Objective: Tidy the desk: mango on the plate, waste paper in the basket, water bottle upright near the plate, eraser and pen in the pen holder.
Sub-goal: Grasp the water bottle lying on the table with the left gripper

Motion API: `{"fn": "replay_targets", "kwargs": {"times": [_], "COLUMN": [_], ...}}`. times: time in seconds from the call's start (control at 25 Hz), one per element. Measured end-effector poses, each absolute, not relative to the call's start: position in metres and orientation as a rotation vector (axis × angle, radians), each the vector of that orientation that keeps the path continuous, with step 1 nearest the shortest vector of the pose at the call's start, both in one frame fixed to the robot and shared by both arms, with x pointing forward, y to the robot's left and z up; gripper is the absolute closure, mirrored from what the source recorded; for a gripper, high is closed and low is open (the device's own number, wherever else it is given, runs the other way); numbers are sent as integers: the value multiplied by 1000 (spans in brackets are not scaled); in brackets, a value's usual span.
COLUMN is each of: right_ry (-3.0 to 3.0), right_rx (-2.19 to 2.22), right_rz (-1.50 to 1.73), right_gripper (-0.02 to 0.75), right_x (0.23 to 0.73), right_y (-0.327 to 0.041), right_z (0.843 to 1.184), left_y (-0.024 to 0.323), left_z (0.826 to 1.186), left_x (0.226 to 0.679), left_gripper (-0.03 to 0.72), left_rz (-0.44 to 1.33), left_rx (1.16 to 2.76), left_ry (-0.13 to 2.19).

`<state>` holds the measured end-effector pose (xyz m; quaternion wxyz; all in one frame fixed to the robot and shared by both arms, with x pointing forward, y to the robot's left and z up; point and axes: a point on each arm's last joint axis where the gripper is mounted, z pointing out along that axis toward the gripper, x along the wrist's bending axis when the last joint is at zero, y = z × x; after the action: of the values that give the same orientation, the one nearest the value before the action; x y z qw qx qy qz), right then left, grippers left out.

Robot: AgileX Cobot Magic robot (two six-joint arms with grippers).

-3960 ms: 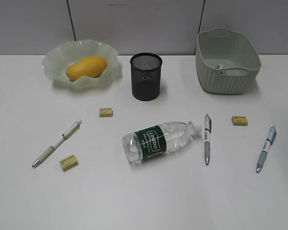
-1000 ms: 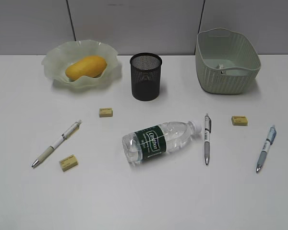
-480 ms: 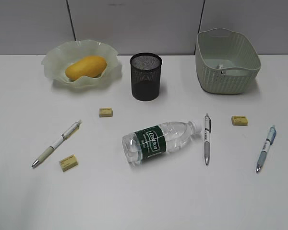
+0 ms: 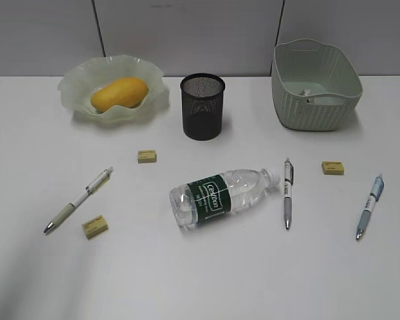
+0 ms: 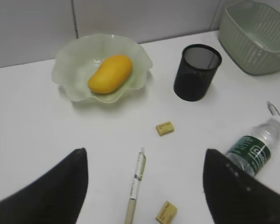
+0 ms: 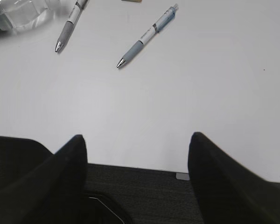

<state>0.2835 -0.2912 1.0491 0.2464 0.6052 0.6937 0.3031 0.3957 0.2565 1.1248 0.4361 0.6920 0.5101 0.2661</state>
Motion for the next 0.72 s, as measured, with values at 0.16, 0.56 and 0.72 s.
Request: {"fn": "replay_targets", "kwargs": {"times": [0.16,0.56,0.72], "right_ry": [1892,1892,1892], "right_rx": [1651,1651,1651], "right_rz": [827,827,827], "right_gripper": [206,206,206], "right_x": [284,284,284], "right_y": [-291,-291,-291], "right_z": [1049,1049,1049], "left_y": [232,163,137], "left_z": [1121,1092,1086], "left_x": [420,465,480], "left_gripper": [106,51,38], "left_rz": [560,333,254], "left_rx": [1834,2091,2180], "left_ry": [1211,1096,1059]}}
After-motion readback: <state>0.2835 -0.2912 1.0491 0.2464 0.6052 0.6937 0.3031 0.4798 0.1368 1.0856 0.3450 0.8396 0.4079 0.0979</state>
